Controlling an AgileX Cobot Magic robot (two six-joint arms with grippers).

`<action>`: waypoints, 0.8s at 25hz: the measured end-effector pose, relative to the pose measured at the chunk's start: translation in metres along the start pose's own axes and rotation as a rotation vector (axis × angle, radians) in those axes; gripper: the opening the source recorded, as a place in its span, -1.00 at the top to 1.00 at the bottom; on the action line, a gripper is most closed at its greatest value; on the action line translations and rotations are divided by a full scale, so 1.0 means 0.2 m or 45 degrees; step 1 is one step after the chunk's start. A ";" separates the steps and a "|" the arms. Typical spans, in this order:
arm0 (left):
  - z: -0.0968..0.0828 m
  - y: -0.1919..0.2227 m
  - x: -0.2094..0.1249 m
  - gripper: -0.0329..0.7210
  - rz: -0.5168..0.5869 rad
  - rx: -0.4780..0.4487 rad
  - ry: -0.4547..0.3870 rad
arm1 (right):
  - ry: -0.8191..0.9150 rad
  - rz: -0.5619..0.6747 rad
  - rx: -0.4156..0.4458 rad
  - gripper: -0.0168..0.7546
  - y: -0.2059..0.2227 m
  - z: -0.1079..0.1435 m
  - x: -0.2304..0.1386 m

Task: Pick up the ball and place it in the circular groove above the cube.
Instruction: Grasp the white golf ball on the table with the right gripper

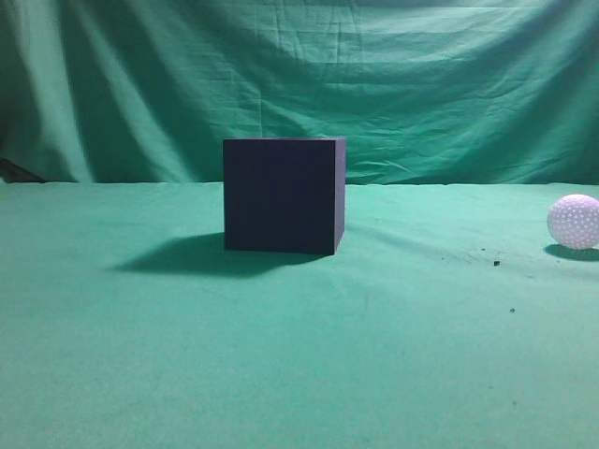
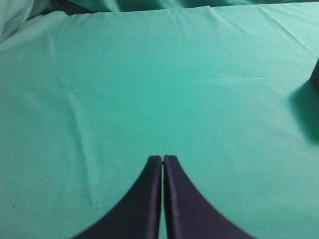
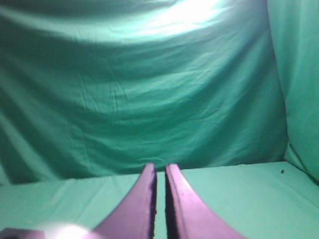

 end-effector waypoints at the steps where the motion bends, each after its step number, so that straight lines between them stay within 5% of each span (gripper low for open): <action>1: 0.00 0.00 0.00 0.91 0.000 0.000 0.000 | -0.025 0.029 -0.001 0.96 0.00 0.01 0.00; 9: 0.00 0.00 0.00 0.91 0.000 0.000 0.000 | -0.053 0.488 -0.065 0.96 0.12 0.05 -0.01; 15: 0.00 0.00 0.00 0.91 0.000 0.000 0.000 | 0.041 0.660 -0.119 0.96 0.23 0.04 -0.07; 20: 0.00 0.00 0.00 0.91 0.000 0.000 0.000 | -0.086 0.887 -0.100 0.96 0.33 0.07 -0.08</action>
Point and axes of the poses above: a point on each arm's last joint axis where the gripper is mounted, y pointing out along that axis toward the gripper, z along the wrist's bending axis when the last joint is at zero, x = y × z, the point moved 9 cm from there along y, pointing out along that axis toward the gripper, and after that the axes turned 8 degrees about y, right-handed, at the moved point
